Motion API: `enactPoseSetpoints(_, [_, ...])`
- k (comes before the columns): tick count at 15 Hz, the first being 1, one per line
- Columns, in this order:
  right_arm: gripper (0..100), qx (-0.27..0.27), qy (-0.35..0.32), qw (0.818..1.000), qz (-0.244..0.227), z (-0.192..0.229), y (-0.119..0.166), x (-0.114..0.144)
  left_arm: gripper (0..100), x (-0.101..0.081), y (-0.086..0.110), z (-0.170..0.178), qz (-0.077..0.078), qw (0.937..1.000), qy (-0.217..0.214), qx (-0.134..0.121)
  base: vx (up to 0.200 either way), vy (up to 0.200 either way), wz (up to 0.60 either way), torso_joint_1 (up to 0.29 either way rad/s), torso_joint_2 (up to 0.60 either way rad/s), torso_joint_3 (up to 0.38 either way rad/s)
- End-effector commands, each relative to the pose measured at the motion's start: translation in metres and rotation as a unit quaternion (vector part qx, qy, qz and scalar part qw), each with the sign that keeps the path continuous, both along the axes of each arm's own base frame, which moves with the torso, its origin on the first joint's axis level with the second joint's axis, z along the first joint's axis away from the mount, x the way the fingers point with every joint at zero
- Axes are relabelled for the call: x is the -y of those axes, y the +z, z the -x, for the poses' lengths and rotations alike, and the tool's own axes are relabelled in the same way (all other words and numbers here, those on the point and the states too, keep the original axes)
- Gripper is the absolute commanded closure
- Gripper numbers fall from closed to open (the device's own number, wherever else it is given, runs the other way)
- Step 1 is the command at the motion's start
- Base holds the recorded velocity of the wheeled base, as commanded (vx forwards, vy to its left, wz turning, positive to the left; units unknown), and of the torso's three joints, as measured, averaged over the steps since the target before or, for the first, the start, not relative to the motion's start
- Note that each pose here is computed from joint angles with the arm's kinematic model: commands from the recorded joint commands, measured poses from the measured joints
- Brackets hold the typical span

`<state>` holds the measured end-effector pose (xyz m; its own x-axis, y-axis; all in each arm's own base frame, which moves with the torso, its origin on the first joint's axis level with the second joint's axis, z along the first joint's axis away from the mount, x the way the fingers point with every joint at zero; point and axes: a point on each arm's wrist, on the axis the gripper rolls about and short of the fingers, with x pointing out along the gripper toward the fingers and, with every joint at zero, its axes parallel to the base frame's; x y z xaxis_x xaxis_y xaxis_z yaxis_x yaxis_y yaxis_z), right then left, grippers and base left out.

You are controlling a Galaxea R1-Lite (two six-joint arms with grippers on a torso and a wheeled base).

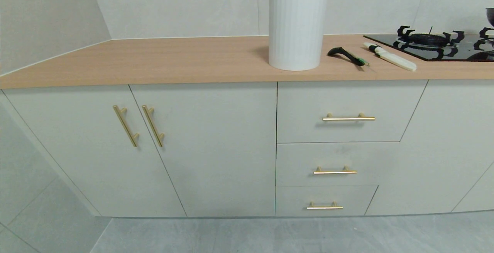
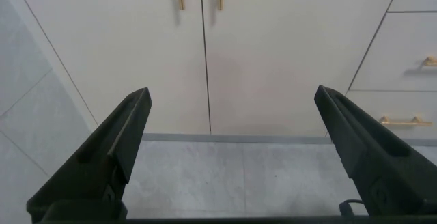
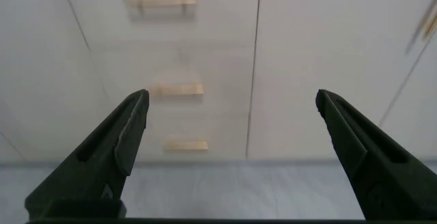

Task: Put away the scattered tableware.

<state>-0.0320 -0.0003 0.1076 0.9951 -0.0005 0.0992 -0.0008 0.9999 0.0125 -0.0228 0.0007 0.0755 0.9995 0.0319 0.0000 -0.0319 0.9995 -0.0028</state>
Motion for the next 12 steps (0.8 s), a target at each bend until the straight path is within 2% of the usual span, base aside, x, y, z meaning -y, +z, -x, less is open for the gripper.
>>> enactPoseSetpoints(1, [0, -0.036, 0.043, 0.998, -0.003, -0.008, 0.032, 0.0, 0, 0.0, 0.0, 0.0, 0.0, 1.0, 0.0, 0.0, 0.0, 0.0, 0.0, 0.0, 0.0, 0.0])
enactPoseSetpoints(3, [0, -0.111, 0.091, 0.99, -0.002, -0.032, 0.041, -0.003, 0, 0.0, 0.0, 0.0, 0.0, 1.0, 0.0, 0.0, 0.0, 0.0, 0.0, 0.0, 0.0, 0.0])
enactPoseSetpoints(5, [0, -0.145, 0.098, 0.985, -0.001, -0.052, 0.054, -0.005, 0, 0.0, 0.0, 0.0, 0.0, 1.0, 0.0, 0.0, 0.0, 0.0, 0.0, 0.0, 0.0, 0.0])
enactPoseSetpoints(7, [0, -0.2, 0.105, 0.974, 0.0, -0.094, 0.068, -0.009, 0, 0.0, 0.0, 0.0, 0.0, 1.0, 0.0, 0.0, 0.0, 0.0, 0.0, 0.0, 0.0, 0.0])
enactPoseSetpoints(8, [0, -0.211, 0.104, 0.972, 0.0, -0.102, 0.069, -0.01, 0, 0.0, 0.0, 0.0, 0.0, 1.0, 0.0, 0.0, 0.0, 0.0, 0.0, 0.0, 0.0, 0.0])
enactPoseSetpoints(10, [0, -0.275, 0.118, 0.954, 0.006, -0.143, 0.071, -0.018, 0, 0.0, 0.0, 0.0, 0.0, 1.0, 0.0, 0.0, 0.0, 0.0, 0.0, 0.0, 0.0, 0.0])
enactPoseSetpoints(12, [0, -0.306, 0.125, 0.944, 0.009, -0.176, 0.068, -0.026, 0, 0.0, 0.0, 0.0, 0.0, 1.0, 0.0, 0.0, 0.0, 0.0, 0.0, 0.0, 0.0, 0.0])
